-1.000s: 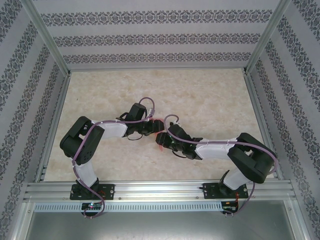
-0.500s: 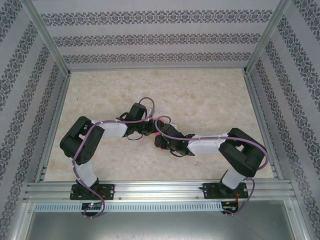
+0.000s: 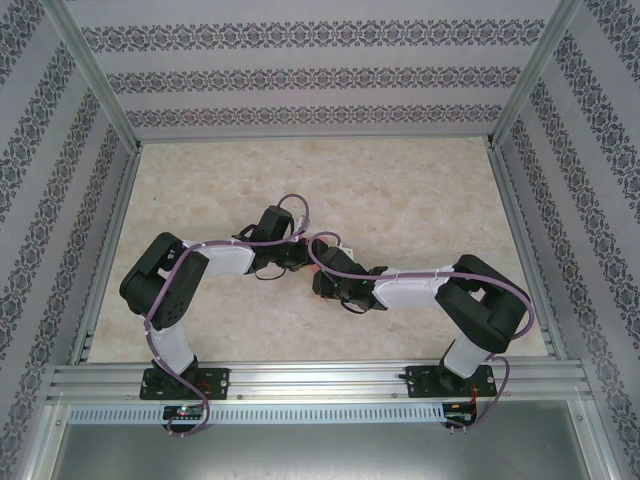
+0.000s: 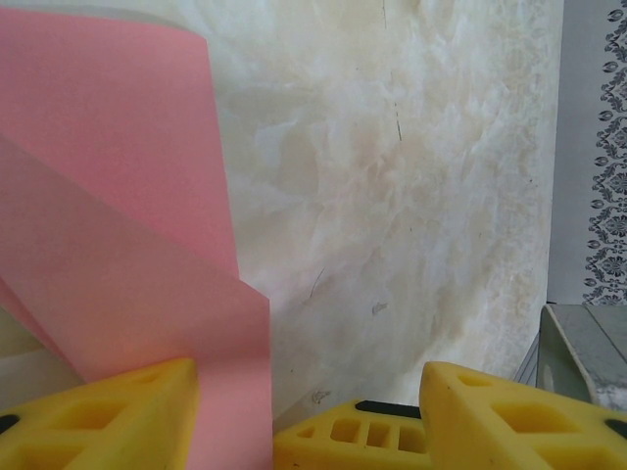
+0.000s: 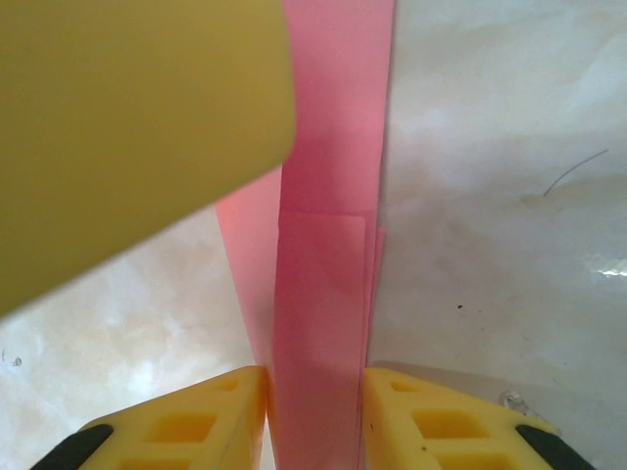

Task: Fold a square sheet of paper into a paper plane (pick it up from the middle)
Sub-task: Fold the wing for the fifth time at the center of the table.

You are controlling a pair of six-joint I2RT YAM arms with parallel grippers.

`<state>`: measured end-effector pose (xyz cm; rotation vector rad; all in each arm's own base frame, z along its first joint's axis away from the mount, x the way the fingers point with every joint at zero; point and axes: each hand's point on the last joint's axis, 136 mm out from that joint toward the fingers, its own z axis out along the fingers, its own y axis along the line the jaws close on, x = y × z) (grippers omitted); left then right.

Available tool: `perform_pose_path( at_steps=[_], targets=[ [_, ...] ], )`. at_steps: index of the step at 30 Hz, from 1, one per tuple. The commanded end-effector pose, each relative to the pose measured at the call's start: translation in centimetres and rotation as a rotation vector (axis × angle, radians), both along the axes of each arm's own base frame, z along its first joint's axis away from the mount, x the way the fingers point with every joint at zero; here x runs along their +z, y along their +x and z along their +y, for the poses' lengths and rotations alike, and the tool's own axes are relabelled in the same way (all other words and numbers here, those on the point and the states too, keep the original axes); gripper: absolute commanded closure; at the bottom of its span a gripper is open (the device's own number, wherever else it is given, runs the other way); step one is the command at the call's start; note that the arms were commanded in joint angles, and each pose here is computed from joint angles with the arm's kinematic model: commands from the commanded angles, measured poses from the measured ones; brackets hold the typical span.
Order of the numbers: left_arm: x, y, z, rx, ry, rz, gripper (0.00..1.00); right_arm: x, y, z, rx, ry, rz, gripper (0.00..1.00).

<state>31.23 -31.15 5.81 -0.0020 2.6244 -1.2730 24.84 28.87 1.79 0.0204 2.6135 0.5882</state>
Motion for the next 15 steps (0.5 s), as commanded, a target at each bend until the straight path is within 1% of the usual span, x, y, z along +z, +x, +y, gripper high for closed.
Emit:
perform_pose_path(
  at_steps=[1, 8, 10, 15],
  targets=[
    [1.69, 1.08, -1.08, -0.009, -0.043, -0.054, 0.38, -0.80, -0.35, 0.39, 0.016, -0.003, 0.003, 0.70],
    [1.85, 1.16, -1.12, -0.012, -0.043, -0.058, 0.37, -0.50, -0.25, 0.52, 0.012, 0.041, -0.001, 0.74],
    [1.98, 1.15, -1.25, -0.017, -0.049, -0.059, 0.37, -0.58, -0.24, 0.41, 0.007, 0.050, 0.003, 0.76],
    [2.06, 1.03, -1.61, -0.032, -0.069, -0.050, 0.37, -0.80, -0.27, 0.00, -0.007, 0.066, 0.009, 0.78]
  ],
)
